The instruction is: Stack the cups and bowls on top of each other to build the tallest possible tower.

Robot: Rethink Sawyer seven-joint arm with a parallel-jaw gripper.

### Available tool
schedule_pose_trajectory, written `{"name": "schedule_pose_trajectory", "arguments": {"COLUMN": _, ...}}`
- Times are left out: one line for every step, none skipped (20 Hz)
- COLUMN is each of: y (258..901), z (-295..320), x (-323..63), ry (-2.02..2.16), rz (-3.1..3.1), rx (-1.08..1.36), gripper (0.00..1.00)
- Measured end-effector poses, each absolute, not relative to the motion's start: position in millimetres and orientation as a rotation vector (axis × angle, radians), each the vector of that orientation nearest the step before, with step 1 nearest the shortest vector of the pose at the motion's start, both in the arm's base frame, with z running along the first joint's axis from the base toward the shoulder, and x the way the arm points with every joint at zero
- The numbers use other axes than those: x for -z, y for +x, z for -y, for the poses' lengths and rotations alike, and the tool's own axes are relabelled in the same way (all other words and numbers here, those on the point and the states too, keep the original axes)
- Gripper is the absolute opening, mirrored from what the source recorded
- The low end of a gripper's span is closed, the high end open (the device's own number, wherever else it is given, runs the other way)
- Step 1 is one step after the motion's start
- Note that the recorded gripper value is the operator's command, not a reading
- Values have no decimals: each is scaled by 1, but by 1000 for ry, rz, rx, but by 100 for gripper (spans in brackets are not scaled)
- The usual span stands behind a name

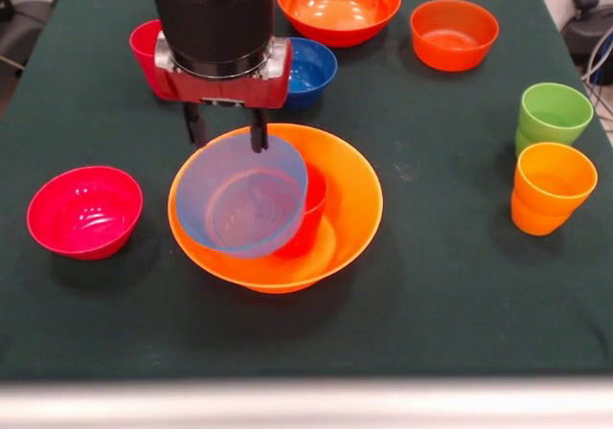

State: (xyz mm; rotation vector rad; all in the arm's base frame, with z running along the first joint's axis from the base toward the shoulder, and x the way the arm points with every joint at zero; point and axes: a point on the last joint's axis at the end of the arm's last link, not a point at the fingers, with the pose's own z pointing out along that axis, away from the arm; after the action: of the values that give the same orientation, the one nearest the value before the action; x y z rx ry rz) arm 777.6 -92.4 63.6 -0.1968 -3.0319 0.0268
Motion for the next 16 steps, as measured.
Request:
{"name": "schedule_pose_trajectory", "arguments": {"y": 774, "z": 95, "x": -63, "ry": -239, "rz": 3019, "rx": -57, "gripper": 100}}
{"name": "schedule_pose_trajectory", "arguments": {"y": 772, "z": 97, "x": -63, "ry": -262, "rz": 3012, "rx": -72, "gripper": 100}}
{"name": "schedule_pose_trajectory", "arguments": {"y": 767, "z": 103, "x": -62, "ry": -318, "rz": 2992, "rx": -107, "gripper": 100}}
{"name": "schedule_pose_trajectory", "arguments": {"y": 761, "z": 111, "x": -61, "ry": -385, "rz": 2965, "rx": -143, "gripper": 100}}
{"name": "schedule_pose_trajectory", "arguments": {"y": 758, "z": 116, "x": -62, "ry": -418, "rz": 2950, "rx": -159, "gripper": 100}}
{"name": "schedule_pose_trajectory", "arguments": {"y": 757, "z": 118, "x": -62, "ry": -434, "rz": 2943, "rx": -167, "gripper": 100}}
{"name": "schedule_pose_trajectory", "arguments": {"y": 752, "z": 126, "x": -63, "ry": -478, "rz": 2922, "rx": -191, "gripper": 100}}
{"name": "schedule_pose_trajectory", "arguments": {"y": 745, "z": 141, "x": -66, "ry": -551, "rz": 2887, "rx": -236, "gripper": 0}}
{"name": "schedule_pose_trajectory", "arguments": {"y": 744, "z": 143, "x": -67, "ry": -560, "rz": 2882, "rx": -242, "gripper": 0}}
{"name": "schedule_pose_trajectory", "arguments": {"y": 742, "z": 145, "x": -67, "ry": -569, "rz": 2878, "rx": -249, "gripper": 0}}
{"name": "schedule_pose_trajectory", "arguments": {"y": 741, "z": 148, "x": -68, "ry": -578, "rz": 2873, "rx": -256, "gripper": 0}}
{"name": "schedule_pose_trajectory", "arguments": {"y": 740, "z": 150, "x": -69, "ry": -586, "rz": 2870, "rx": -262, "gripper": 0}}
{"name": "schedule_pose_trajectory", "arguments": {"y": 738, "z": 156, "x": -71, "ry": -599, "rz": 2866, "rx": -277, "gripper": 0}}
{"name": "schedule_pose_trajectory", "arguments": {"y": 738, "z": 159, "x": -73, "ry": -604, "rz": 2864, "rx": -282, "gripper": 0}}
{"name": "schedule_pose_trajectory", "arguments": {"y": 737, "z": 161, "x": -74, "ry": -611, "rz": 2862, "rx": -288, "gripper": 0}}
{"name": "schedule_pose_trajectory", "arguments": {"y": 737, "z": 162, "x": -75, "ry": -613, "rz": 2862, "rx": -289, "gripper": 0}}
